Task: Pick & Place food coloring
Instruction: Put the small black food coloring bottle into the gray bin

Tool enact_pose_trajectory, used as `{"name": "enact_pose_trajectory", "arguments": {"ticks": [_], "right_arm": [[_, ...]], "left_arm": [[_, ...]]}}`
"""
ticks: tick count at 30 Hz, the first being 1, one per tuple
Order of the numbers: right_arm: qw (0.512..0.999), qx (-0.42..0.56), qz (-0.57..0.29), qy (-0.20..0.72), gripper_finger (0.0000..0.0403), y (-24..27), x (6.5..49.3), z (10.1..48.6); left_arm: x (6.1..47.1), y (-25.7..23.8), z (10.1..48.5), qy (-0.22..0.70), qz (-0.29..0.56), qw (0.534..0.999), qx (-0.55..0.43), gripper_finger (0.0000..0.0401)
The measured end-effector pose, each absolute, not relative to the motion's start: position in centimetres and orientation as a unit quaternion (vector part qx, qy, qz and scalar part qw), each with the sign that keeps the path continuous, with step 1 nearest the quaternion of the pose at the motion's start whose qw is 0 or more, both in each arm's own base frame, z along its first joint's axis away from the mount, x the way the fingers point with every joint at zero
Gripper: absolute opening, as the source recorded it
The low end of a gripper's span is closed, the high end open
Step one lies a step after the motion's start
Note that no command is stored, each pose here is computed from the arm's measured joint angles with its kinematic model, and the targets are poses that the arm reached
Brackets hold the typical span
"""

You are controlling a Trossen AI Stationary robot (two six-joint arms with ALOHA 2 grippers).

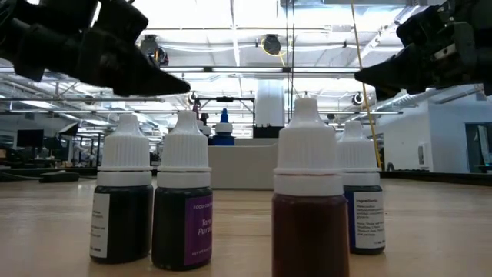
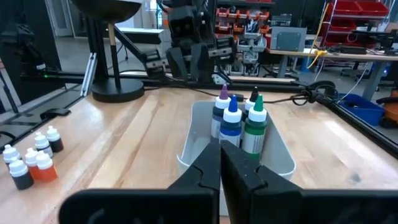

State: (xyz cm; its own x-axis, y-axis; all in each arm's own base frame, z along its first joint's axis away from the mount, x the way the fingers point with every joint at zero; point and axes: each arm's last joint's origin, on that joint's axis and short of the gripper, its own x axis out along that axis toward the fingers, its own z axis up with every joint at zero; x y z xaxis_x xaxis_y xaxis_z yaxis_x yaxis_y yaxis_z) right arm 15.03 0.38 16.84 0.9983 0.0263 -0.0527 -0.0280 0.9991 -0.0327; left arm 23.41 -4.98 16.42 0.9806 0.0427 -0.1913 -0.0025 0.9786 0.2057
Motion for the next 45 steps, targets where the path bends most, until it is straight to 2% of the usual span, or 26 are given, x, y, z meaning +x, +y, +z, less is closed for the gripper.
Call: {"name": "enact_pose_trajectory", "arguments": {"ticks": [3, 10, 16, 21, 25, 32, 39, 42, 45], "right_arm": [[0.999, -0.02, 0.014, 0.023, 0.0001, 0.4, 15.0, 16.9], [1.0, -0.012, 0.014, 0.016, 0.0001, 0.4, 15.0, 17.0], [1.0, 0.003, 0.014, 0.021, 0.0001, 0.4, 15.0, 16.9], [1.0, 0.005, 0.014, 0.02, 0.0001, 0.4, 15.0, 17.0], [1.0, 0.009, 0.014, 0.017, 0.0002, 0.4, 15.0, 17.0], [1.0, -0.002, 0.015, 0.013, 0.0001, 0.4, 15.0, 17.1], [1.0, -0.01, 0.015, 0.013, 0.0001, 0.4, 15.0, 17.1], [1.0, -0.014, 0.015, 0.015, 0.0002, 0.4, 15.0, 17.0], [1.0, -0.021, 0.015, 0.015, 0.0001, 0.4, 15.0, 17.1]], "left_arm": [[24.6, -5.5, 17.7, 0.108, 0.006, 0.988, 0.106, 0.0042], [28.3, -6.6, 22.9, 0.206, -0.003, 0.972, 0.114, 0.0042], [29.9, -8.1, 27.6, 0.207, -0.052, 0.972, 0.098, 0.0041], [31.4, -8.9, 29.2, 0.254, -0.056, 0.962, 0.081, 0.001], [33.1, -10.0, 28.5, 0.315, -0.089, 0.942, 0.078, 0.0012], [35.7, -12.7, 24.4, 0.374, -0.147, 0.91, 0.101, 0.0004], [36.6, -15.3, 20.4, 0.408, -0.182, 0.886, 0.123, 0.0029], [36.9, -16.4, 19.0, 0.414, -0.186, 0.885, 0.104, 0.0015], [37.8, -17.6, 19.1, 0.411, -0.192, 0.889, 0.067, 0.0005]]}}
